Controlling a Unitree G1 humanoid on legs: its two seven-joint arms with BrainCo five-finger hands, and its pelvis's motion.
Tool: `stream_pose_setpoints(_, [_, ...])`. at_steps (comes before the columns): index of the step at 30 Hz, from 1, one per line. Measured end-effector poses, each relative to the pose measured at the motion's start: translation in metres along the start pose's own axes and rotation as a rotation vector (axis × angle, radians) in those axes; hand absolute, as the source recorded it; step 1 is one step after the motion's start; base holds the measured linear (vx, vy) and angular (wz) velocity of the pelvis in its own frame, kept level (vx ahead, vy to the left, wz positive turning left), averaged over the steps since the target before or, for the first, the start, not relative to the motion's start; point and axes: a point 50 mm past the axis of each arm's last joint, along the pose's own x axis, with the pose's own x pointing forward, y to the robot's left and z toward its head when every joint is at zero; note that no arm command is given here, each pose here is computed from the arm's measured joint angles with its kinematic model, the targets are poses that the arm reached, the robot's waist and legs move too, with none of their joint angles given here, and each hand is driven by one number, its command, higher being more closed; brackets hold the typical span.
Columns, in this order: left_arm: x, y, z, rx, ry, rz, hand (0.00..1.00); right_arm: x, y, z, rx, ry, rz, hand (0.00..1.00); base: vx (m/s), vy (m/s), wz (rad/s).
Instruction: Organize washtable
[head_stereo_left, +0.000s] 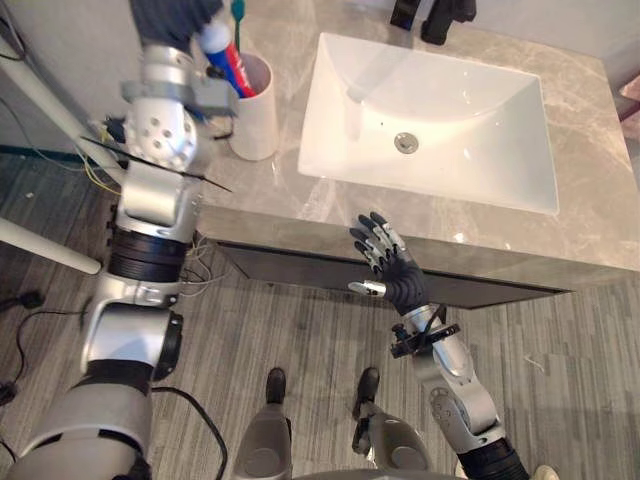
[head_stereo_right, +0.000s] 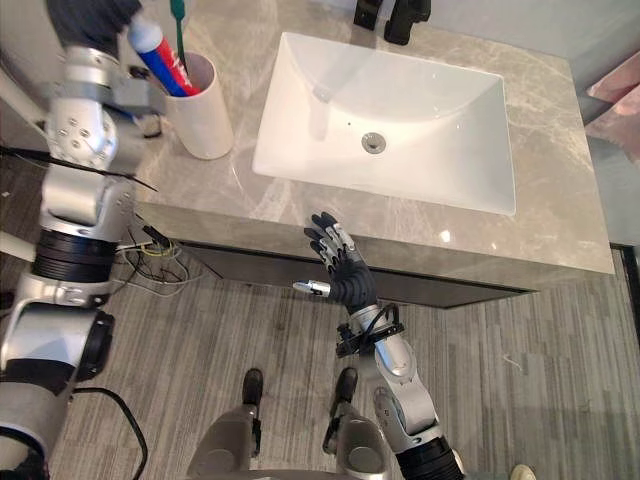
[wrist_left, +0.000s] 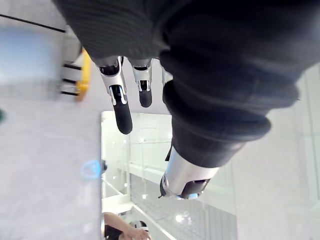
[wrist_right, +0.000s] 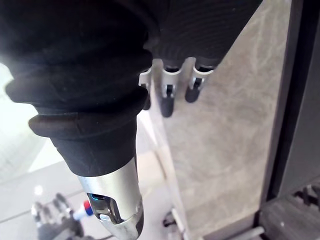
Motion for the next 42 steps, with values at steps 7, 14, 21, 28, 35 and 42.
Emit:
stream_pose_setpoints(7, [0.015,0.019,0.025,0.052,-0.092,0.028,0.00,-0.010,-0.001,-0.010,0.019,0.050,0.006,0.00,0.01,-0.004,0.04])
stream_pose_setpoints(14, [-0.016,0.042,0.023,-0.009,-0.100,0.101,1.00,-0.013,-0.003,-0.020,0.029,0.099,-0.011,0.00,0.00,-0.002,0.08])
stream_pose_setpoints(21, [-0.200,-0.001,-0.047,-0.376,0.425,0.164,1.00,-0.025,-0.003,-0.039,0.068,0.176,-0.060,0.00,0.01,-0.001,0.05])
stream_pose_setpoints(28, [-0.247,-0.053,-0.064,-0.539,0.667,-0.024,1.00,-0.028,-0.004,-0.048,0.080,0.233,-0.071,0.00,-0.01,0.001,-0.03])
stream_pose_setpoints(35, [-0.269,-0.055,-0.084,-0.521,0.809,-0.033,1.00,-0.030,-0.006,-0.048,0.070,0.240,-0.075,0.00,0.01,0.001,-0.02])
stream_pose_setpoints(42, [-0.273,-0.054,-0.097,-0.461,0.868,-0.048,1.00,-0.032,-0.008,-0.049,0.070,0.246,-0.087,0.00,0.01,0.001,-0.04])
